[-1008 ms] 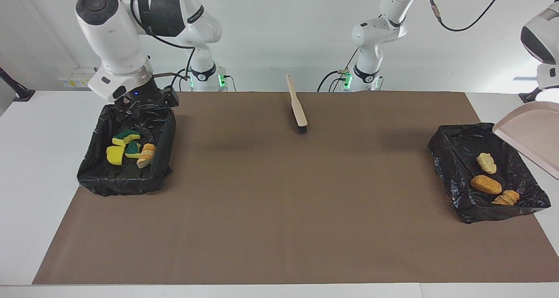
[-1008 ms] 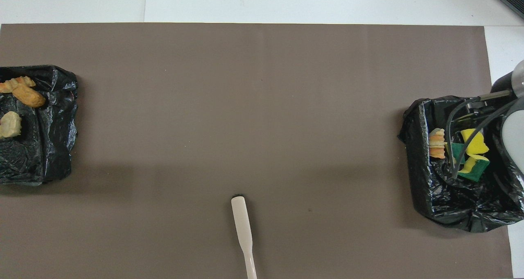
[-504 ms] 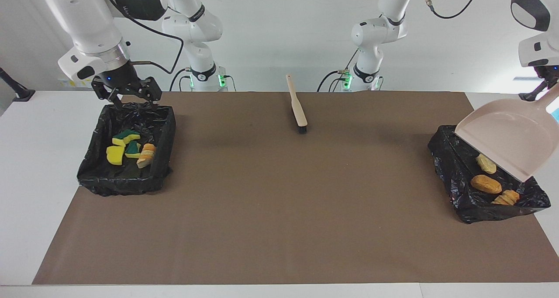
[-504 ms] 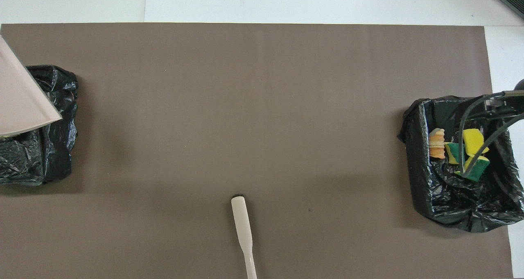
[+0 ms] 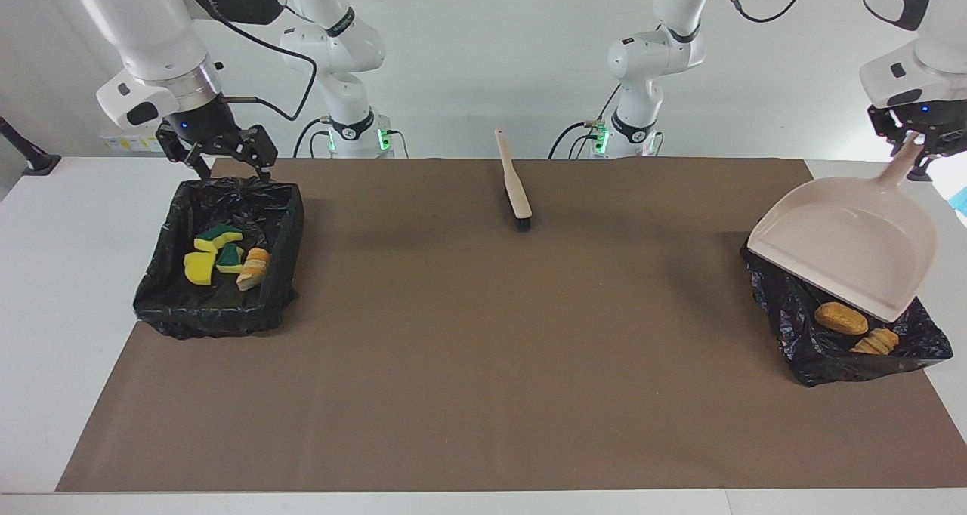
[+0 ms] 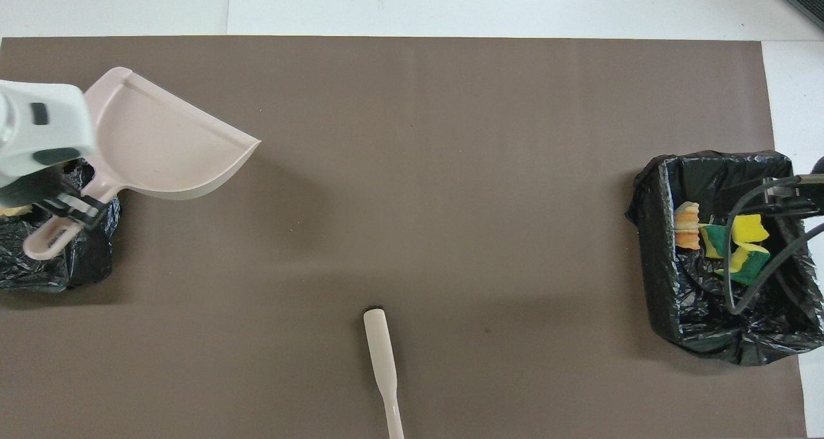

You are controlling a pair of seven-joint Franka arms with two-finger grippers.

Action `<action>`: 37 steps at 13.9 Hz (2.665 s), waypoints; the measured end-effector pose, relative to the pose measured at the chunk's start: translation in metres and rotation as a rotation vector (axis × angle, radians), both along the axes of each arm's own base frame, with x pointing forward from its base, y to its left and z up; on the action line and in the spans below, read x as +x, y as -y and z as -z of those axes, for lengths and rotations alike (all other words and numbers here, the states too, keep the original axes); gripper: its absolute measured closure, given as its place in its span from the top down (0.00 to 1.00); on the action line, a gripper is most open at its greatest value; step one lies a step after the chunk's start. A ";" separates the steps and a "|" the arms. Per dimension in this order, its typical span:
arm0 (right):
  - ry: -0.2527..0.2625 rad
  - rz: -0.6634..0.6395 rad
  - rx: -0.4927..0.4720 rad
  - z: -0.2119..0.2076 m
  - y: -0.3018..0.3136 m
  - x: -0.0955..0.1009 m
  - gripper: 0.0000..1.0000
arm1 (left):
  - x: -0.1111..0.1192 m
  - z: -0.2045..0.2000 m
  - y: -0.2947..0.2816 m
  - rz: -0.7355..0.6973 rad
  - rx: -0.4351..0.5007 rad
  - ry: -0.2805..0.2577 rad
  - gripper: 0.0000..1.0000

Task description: Sweep and dump trash in bin

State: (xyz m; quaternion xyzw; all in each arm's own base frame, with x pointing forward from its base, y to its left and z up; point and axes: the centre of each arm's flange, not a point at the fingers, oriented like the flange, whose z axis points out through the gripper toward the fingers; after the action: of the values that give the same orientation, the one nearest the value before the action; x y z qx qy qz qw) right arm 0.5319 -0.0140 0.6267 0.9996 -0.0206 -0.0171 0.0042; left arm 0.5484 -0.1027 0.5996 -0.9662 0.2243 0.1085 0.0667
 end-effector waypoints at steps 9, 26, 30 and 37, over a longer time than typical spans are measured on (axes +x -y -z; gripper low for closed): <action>0.000 0.000 0.000 0.000 0.000 0.000 1.00 | -0.039 0.115 0.219 -0.261 -0.186 0.169 0.31; 0.000 0.000 0.000 0.000 0.000 0.000 1.00 | -0.063 0.231 0.301 -0.386 -0.200 0.156 0.47; 0.000 0.000 0.000 0.000 0.000 0.000 1.00 | -0.052 0.192 0.270 -0.431 -0.168 0.159 0.93; 0.000 0.000 0.000 0.000 0.000 0.000 1.00 | 0.009 0.137 0.127 -0.393 -0.185 0.193 1.00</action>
State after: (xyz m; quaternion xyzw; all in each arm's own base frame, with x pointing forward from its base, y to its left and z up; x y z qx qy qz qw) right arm 0.5319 -0.0142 0.6266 0.9996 -0.0207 -0.0172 0.0042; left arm 0.5576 -0.2295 0.4624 -0.9991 0.0337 0.0053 -0.0235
